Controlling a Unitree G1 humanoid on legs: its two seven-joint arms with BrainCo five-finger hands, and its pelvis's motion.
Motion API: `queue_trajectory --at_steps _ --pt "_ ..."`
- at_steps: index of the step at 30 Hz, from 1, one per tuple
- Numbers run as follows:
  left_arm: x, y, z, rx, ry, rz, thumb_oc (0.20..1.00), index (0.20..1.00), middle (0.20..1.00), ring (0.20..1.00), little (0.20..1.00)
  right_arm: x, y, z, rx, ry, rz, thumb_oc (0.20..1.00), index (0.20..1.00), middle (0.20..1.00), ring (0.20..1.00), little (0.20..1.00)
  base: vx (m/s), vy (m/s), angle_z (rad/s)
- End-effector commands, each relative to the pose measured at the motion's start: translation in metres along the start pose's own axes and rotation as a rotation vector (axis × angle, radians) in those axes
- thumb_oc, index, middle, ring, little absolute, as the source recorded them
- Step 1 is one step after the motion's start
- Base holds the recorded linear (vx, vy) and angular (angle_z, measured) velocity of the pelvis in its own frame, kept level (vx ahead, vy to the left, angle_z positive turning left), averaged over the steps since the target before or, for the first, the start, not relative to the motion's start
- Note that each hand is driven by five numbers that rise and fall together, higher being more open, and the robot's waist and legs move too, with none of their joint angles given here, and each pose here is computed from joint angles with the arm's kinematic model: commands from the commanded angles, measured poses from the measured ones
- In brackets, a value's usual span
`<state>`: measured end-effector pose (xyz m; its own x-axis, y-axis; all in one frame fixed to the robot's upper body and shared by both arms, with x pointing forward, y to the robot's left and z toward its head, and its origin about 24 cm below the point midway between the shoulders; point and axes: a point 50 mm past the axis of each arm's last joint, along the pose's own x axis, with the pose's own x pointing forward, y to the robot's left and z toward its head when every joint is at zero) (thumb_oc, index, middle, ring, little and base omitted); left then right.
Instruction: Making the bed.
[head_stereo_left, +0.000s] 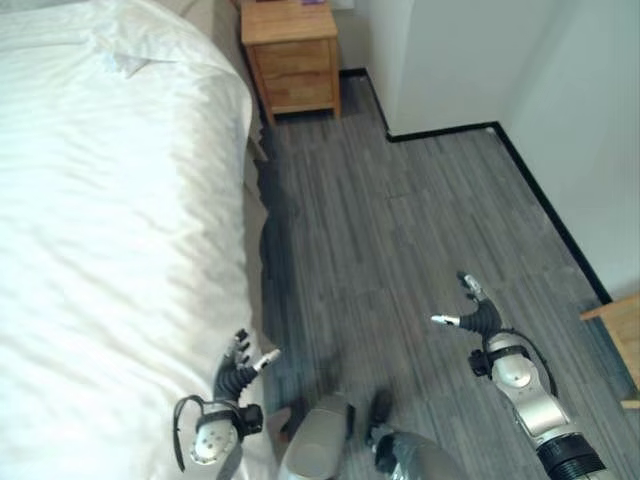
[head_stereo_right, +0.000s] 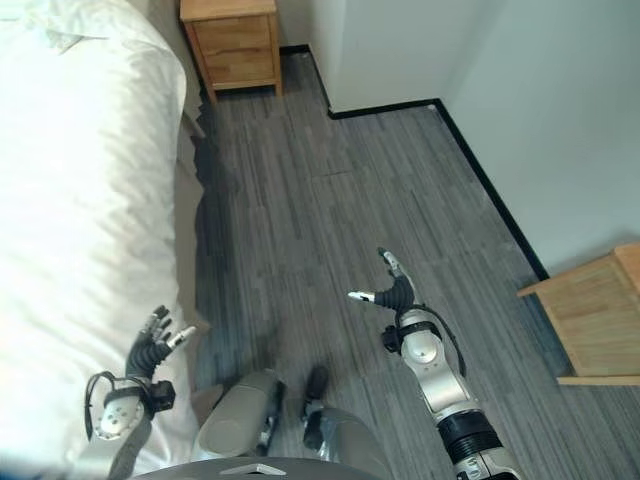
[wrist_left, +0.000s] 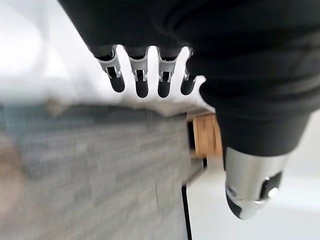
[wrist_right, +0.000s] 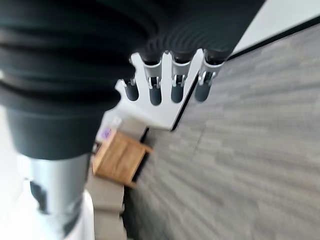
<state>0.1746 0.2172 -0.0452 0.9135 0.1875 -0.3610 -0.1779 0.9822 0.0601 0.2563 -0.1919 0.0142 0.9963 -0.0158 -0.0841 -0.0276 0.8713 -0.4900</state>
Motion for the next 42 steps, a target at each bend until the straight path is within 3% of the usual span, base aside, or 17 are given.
queue_trajectory --at_steps 1,9,15,27,33,42 --pt "0.014 -0.007 0.039 -0.04 -0.179 -0.034 1.0 1.0 1.0 1.0 1.0 -0.005 -0.022 0.019 -0.019 -0.117 -0.058 1.0 1.0 1.0 1.0 1.0 0.47 0.145 -0.4" --pt "0.014 -0.01 0.035 -0.011 -0.155 -0.06 1.0 1.0 1.0 1.0 1.0 -0.01 -0.011 0.011 -0.059 -0.082 -0.044 1.0 1.0 1.0 1.0 1.0 0.46 0.178 0.07" --pt "0.025 -0.005 0.059 0.073 -0.233 -0.043 1.0 1.0 1.0 1.0 1.0 -0.01 -0.009 0.013 -0.05 -0.082 -0.061 1.0 1.0 1.0 1.0 1.0 0.37 0.16 0.48" --pt "0.027 0.003 0.059 0.091 -0.234 -0.013 1.0 1.0 1.0 1.0 1.0 -0.016 -0.026 -0.005 -0.084 0.001 -0.14 1.0 1.0 1.0 1.0 1.0 0.39 -0.149 0.75" --pt "0.019 0.009 0.048 0.031 -0.195 0.024 1.0 1.0 1.0 1.0 1.0 -0.014 -0.02 -0.005 -0.04 -0.001 -0.111 1.0 1.0 1.0 1.0 1.0 0.32 -0.23 -0.27" --pt "0.021 0.001 0.056 -0.025 -0.227 0.019 1.0 1.0 1.0 1.0 1.0 -0.007 -0.041 -0.001 -0.09 -0.021 -0.162 1.0 1.0 1.0 1.0 1.0 0.32 0.026 -0.15"
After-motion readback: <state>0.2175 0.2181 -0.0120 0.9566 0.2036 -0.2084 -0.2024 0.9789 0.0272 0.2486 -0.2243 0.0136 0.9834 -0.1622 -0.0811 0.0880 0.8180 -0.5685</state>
